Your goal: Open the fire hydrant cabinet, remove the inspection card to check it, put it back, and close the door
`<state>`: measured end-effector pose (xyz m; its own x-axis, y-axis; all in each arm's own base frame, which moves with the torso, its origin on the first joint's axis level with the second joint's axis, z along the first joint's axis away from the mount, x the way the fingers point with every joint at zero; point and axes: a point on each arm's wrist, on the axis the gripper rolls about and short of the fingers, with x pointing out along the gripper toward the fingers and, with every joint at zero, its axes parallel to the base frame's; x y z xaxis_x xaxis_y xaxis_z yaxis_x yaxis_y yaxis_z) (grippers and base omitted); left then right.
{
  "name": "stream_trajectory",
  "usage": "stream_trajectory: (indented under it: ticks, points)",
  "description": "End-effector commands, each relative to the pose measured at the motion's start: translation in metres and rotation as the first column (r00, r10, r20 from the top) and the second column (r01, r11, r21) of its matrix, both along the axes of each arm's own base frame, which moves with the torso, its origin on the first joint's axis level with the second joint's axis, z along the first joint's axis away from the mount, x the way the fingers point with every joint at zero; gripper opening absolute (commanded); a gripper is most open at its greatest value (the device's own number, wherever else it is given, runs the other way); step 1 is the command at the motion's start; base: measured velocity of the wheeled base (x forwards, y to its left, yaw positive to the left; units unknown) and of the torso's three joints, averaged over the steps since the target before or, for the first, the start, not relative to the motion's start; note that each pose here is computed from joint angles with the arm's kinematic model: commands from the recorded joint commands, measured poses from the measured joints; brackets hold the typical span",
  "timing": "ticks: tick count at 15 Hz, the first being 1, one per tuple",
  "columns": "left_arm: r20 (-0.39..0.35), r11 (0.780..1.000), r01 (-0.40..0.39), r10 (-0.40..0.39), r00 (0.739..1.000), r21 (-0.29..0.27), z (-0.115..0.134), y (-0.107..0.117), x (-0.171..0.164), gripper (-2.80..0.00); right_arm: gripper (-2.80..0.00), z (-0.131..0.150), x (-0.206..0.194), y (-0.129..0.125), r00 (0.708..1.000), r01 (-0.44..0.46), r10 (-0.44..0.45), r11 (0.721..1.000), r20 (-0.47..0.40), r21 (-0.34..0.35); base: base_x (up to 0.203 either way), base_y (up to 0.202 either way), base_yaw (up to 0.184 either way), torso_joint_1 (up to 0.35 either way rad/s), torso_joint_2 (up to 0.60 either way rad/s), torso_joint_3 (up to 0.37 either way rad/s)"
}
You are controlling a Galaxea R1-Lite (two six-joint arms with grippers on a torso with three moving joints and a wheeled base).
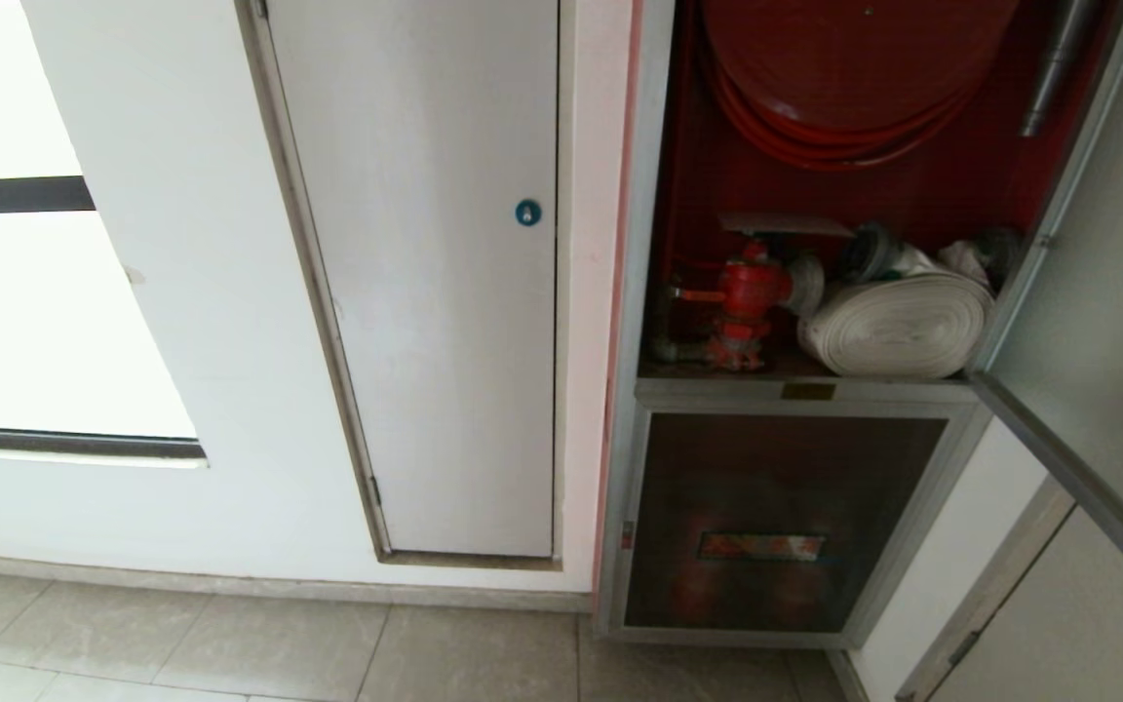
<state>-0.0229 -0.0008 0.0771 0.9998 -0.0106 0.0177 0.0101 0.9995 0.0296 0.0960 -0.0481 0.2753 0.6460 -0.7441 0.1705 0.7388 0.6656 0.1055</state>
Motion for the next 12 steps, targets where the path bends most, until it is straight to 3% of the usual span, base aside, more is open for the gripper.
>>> stream_trajectory:
  ticks: [1,6,10,12]
  points:
    - [-0.007,1.000,0.000,0.000,1.000,0.000,-0.002,0.000,0.001,-2.80,-2.80,0.003,0.009,-0.016,0.991,0.071,-0.074,0.997,0.112,0.031,0.000,0.000,0.000,0.000,0.00,0.000]
    - [-0.007,1.000,0.000,0.000,1.000,0.000,-0.002,0.000,0.001,-2.80,-2.80,0.015,-0.007,-0.030,0.898,0.215,-0.187,0.976,0.398,-0.027,0.000,0.000,0.000,0.000,0.00,0.000]
    - [-0.007,1.000,0.000,0.000,1.000,0.000,-0.002,0.000,0.001,-2.80,-2.80,0.016,-0.017,-0.041,0.836,0.270,-0.231,0.963,0.497,-0.008,0.000,0.000,0.000,0.000,0.00,0.000]
    - [-0.008,1.000,0.000,0.000,1.000,0.000,-0.002,0.000,0.001,-2.80,-2.80,0.013,-0.018,-0.050,0.826,0.279,-0.244,0.960,0.507,0.008,0.000,0.000,0.000,0.000,0.00,0.000]
